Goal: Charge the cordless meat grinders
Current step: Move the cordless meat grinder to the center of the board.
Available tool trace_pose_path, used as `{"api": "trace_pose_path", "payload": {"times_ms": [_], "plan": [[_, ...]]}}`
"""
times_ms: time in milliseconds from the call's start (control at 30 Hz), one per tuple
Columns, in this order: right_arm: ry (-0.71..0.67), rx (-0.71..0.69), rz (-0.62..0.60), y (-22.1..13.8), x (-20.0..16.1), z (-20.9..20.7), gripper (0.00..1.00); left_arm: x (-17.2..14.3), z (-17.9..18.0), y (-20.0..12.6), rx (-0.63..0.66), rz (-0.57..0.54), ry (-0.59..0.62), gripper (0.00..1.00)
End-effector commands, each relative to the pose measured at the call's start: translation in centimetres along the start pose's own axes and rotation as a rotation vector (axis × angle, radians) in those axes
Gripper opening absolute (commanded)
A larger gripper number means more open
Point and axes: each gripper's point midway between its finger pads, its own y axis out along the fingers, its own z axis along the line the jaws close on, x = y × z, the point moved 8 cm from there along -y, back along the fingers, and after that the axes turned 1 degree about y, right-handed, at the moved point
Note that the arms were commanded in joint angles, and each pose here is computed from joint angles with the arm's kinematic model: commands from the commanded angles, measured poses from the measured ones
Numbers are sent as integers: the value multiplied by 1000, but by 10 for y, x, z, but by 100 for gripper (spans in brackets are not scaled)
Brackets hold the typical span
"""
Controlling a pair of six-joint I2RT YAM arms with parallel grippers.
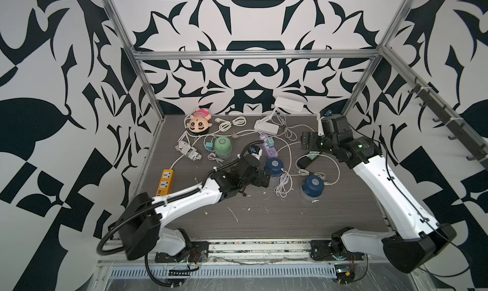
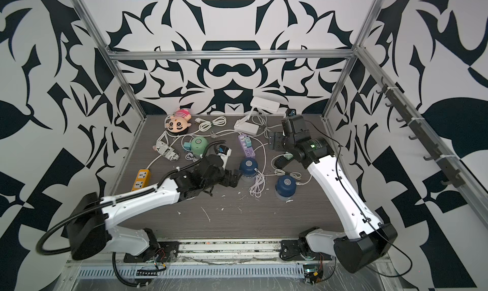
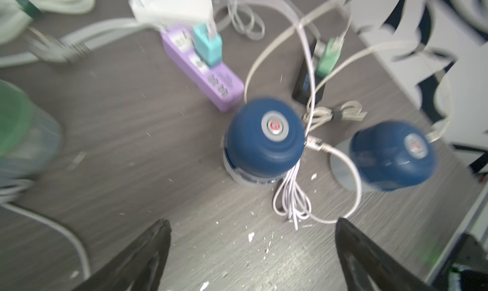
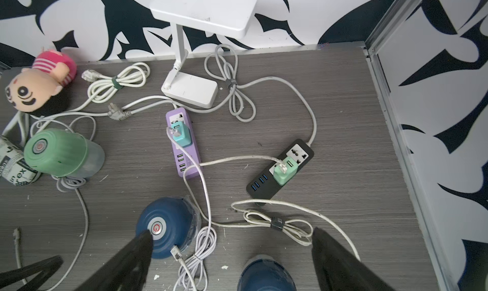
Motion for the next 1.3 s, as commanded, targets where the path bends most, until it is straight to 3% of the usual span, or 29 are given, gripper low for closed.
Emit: {"api": "trace_pose_path", "payload": {"times_ms": [0, 100, 200, 433, 600, 700, 800, 967, 1067, 1267], "plan": [[23, 58, -29, -1, 6, 6, 96, -1, 15, -34, 11, -129, 6, 100], [27, 77, -19, 1, 3, 8, 96, 5, 35, -47, 33, -96, 9, 100], [38, 92, -4, 6, 1, 10, 96, 10, 58, -49, 173, -85, -117, 99], [95, 181, 49, 22, -4, 23, 96, 39, 67, -58, 214, -36, -87, 99], [-38, 185, 78, 26, -14, 60, 97, 54, 96, -90, 376, -171, -187, 99], [-151, 155, 32, 23, -22, 87, 97, 60, 124, -109, 419, -161, -296, 99], [-127, 207, 23, 28, -29, 103, 96, 64, 147, -126, 450, -135, -364, 100], [-168, 269, 126, 38, -41, 128, 84, 65, 181, -144, 519, -90, -463, 95], [-206, 359, 122, 38, -53, 149, 84, 56, 205, -140, 543, -14, -553, 88], [-230, 438, 189, 55, -78, 182, 73, 26, 243, -93, 491, 144, -729, 70]]}}
